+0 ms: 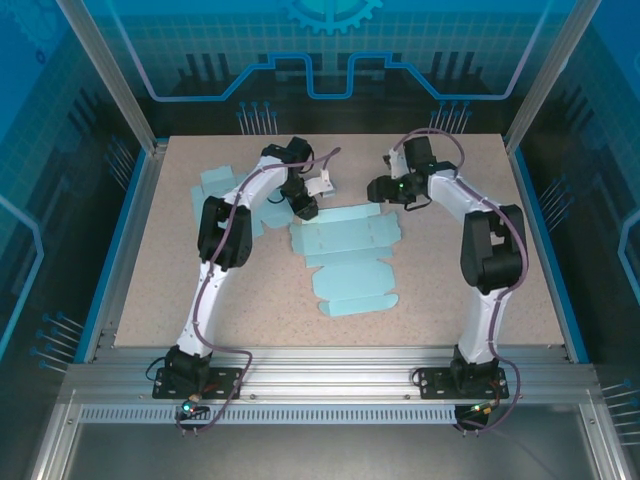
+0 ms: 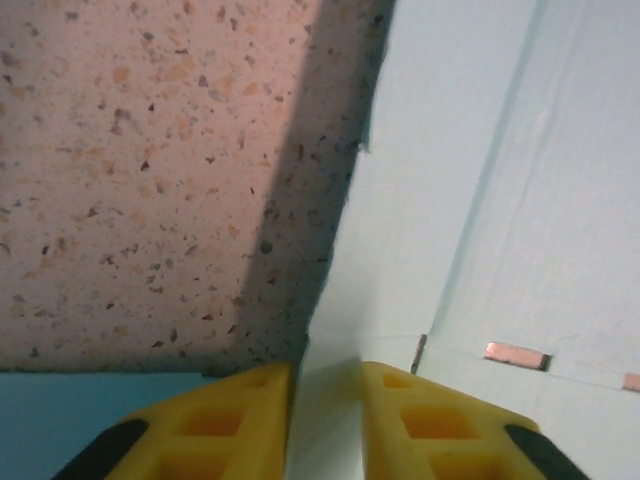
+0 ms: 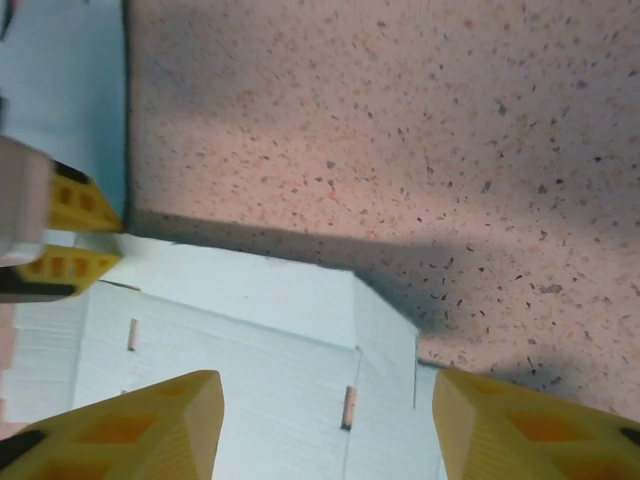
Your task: Fold the paper box
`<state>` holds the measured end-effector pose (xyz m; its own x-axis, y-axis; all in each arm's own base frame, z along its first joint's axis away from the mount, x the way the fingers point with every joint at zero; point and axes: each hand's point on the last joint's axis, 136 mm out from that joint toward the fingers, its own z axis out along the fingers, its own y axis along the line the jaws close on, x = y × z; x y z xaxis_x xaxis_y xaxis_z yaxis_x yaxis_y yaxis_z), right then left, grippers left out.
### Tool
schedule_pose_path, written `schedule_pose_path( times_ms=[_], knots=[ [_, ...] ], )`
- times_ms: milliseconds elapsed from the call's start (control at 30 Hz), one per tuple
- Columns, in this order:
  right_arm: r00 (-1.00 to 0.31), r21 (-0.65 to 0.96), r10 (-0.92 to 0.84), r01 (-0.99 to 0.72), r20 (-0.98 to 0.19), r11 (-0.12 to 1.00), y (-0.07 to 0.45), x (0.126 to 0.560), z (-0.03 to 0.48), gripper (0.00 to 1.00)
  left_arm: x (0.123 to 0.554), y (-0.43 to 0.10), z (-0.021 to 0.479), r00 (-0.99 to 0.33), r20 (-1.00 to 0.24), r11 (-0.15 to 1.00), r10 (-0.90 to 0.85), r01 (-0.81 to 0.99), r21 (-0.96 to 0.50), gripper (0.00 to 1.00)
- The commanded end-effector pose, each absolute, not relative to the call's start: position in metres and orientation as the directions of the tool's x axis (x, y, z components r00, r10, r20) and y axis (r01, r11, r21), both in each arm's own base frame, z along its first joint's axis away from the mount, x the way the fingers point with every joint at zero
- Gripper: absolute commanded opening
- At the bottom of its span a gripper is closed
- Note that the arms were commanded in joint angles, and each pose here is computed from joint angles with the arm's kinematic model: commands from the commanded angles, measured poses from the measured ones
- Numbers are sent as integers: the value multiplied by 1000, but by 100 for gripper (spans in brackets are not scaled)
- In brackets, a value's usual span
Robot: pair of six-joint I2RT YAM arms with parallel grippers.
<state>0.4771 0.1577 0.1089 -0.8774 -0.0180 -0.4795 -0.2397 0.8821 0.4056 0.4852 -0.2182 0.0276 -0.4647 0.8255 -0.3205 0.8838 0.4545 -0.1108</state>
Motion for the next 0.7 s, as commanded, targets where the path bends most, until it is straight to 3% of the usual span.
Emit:
schedule_pose_path(
  times_ms=[0, 100, 200, 233, 267, 500, 667],
  knots=[
    [-841, 418, 20, -248, -541, 874, 155, 474, 147, 65, 476, -219, 19, -464, -293, 443, 836, 886, -137, 15],
    [-830, 423, 39, -243, -556, 873, 153, 468, 161, 73, 482, -223, 35, -457, -334, 445, 824, 888, -116, 2],
    [-830, 430, 52, -232, -555, 872, 151, 458, 171, 81, 490, -229, 59, -439, -388, 448, 810, 891, -72, 0],
    [-831, 431, 58, -226, -553, 874, 150, 454, 172, 95, 492, -231, 68, -430, -407, 448, 806, 892, -54, 0],
    [-829, 433, 64, -222, -555, 874, 148, 449, 176, 100, 495, -234, 79, -414, -430, 446, 802, 894, -27, 0],
    [-813, 369, 144, -92, -564, 925, 116, 418, 188, 100, 498, -256, 145, -226, -532, 405, 816, 880, 247, 0],
    [-793, 351, 156, -76, -588, 933, 104, 390, 201, 100, 485, -270, 153, -110, -484, 344, 868, 837, 425, 0]
  ],
)
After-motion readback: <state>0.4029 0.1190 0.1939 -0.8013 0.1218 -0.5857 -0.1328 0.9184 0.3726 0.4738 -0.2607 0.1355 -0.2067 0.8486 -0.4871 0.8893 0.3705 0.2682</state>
